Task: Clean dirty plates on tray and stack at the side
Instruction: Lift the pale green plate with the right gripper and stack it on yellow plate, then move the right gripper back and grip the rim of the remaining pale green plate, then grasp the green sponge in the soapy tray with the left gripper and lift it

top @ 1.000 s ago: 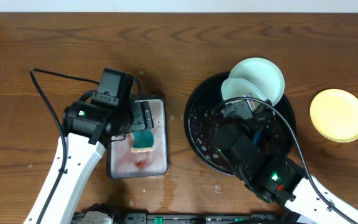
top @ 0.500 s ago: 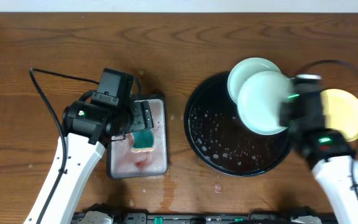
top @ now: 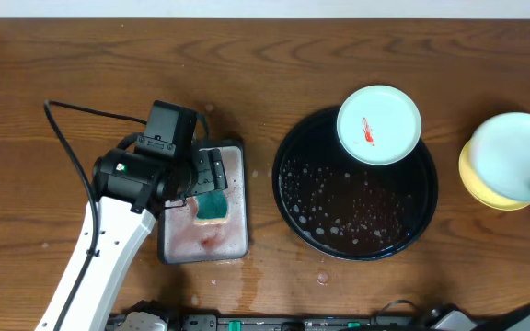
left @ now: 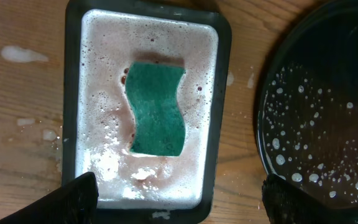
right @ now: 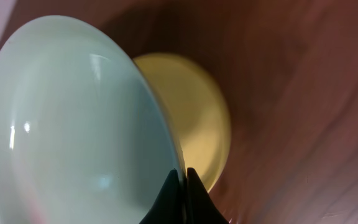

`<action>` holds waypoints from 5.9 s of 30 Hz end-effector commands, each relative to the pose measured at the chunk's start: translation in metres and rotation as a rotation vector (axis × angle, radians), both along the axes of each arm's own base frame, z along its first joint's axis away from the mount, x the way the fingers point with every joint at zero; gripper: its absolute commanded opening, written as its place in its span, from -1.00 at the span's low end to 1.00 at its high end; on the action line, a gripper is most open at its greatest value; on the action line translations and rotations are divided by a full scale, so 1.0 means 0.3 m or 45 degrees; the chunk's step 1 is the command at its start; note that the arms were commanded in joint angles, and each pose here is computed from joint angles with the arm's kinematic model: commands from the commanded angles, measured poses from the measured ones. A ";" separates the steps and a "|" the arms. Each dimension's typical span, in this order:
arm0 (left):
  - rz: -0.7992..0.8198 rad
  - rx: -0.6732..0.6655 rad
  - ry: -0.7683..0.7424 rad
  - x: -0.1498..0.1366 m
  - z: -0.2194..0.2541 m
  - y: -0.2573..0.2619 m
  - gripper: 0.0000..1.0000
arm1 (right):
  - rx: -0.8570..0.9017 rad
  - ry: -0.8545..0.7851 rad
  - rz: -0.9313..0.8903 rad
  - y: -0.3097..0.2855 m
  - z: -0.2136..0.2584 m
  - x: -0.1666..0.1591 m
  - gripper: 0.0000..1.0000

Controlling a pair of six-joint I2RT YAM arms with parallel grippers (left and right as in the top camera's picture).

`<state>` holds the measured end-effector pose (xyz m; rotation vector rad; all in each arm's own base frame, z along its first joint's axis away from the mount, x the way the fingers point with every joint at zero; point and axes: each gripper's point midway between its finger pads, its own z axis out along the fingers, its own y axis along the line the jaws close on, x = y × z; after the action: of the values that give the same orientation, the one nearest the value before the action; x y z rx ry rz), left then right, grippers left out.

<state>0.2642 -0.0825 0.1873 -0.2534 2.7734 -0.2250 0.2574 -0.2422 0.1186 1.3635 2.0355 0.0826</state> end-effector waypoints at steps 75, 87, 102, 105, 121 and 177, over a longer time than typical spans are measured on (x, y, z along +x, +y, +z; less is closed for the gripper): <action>-0.006 -0.001 -0.025 0.012 0.023 0.001 0.70 | -0.166 0.150 1.432 0.889 -0.409 0.443 -0.48; -0.006 -0.001 -0.025 0.012 0.023 0.001 0.70 | 0.253 0.214 1.100 0.945 -0.315 0.324 -0.98; -0.002 0.022 0.061 -0.033 -0.021 0.014 0.70 | 0.129 0.317 1.138 0.954 -0.225 0.227 -0.49; -0.001 0.035 0.104 -0.040 -0.070 0.016 0.70 | -0.088 0.249 1.404 0.956 -0.191 0.260 -0.36; 0.068 0.170 0.326 0.000 -0.335 0.042 0.70 | -0.214 0.267 1.654 0.969 -0.371 0.340 -0.82; -0.202 -0.360 0.202 0.028 -0.233 -0.272 -0.85 | 0.154 0.586 1.372 1.019 -0.367 0.106 -0.98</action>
<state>0.2804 -0.1293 0.1025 -0.1684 2.9182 -0.4469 0.2872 0.0560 0.0048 0.3019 2.9986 0.3985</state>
